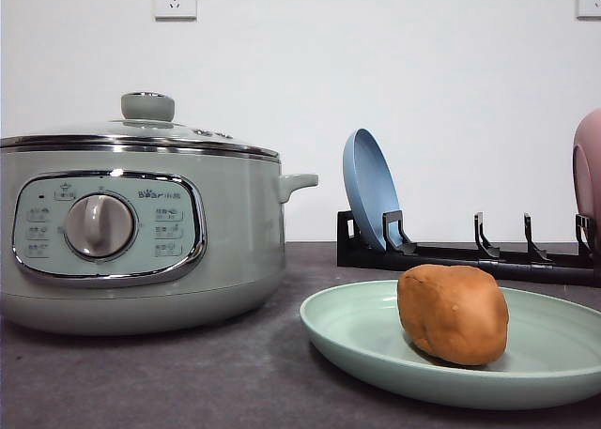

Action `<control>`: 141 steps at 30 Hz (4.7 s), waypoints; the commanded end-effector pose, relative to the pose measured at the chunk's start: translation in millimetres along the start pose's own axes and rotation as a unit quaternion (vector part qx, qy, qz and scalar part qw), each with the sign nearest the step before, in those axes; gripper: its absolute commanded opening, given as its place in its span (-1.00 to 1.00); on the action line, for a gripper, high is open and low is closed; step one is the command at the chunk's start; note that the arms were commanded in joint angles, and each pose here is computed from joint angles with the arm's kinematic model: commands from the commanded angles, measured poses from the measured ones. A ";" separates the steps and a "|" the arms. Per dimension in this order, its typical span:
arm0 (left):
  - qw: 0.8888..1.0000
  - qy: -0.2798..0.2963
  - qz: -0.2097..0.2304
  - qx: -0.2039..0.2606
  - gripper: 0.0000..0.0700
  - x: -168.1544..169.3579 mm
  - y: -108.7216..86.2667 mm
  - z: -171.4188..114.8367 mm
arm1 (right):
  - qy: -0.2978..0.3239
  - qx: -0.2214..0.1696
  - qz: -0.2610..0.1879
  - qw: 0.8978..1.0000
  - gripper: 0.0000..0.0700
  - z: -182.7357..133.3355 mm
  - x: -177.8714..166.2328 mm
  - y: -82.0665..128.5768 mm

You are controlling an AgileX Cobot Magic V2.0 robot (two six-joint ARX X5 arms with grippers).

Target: Transfer potato from steamer to green plate

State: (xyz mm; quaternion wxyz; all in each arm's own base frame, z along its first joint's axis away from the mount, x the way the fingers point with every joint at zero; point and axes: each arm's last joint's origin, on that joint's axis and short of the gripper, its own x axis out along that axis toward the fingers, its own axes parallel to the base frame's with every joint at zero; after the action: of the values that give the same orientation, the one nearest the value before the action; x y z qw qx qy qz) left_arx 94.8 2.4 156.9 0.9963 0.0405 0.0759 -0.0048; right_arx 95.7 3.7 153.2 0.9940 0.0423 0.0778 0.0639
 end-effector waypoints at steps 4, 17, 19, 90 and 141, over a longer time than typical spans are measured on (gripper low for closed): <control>1.000 0.013 0.000 -0.004 -0.99 1.9 -0.4 -7.3 | -0.001 -0.002 -0.002 1.000 -1.00 -0.9 0.3 -0.3; 1.000 0.013 0.000 -0.004 -0.99 1.9 -0.4 -7.3 | -0.001 -0.002 -0.002 1.000 -1.00 -0.9 0.3 -0.3; 1.000 0.013 0.000 -0.004 -0.99 1.9 -0.4 -7.3 | -0.001 -0.002 -0.002 1.000 -1.00 -0.9 0.3 -0.3; 1.000 0.013 0.000 -0.004 -0.99 1.9 -0.4 -7.3 | -0.001 -0.002 -0.002 1.000 -1.00 -0.9 0.3 -0.3; 1.000 0.013 0.000 -0.004 -0.99 1.9 -0.4 -7.3 | -0.001 -0.002 -0.002 1.000 -1.00 -0.9 0.3 -0.3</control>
State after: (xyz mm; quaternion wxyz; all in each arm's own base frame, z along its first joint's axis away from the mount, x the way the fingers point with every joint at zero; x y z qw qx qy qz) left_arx 94.8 2.4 156.9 0.9963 0.0405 0.0759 -0.0048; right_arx 95.7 3.7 153.2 0.9940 0.0423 0.0776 0.0639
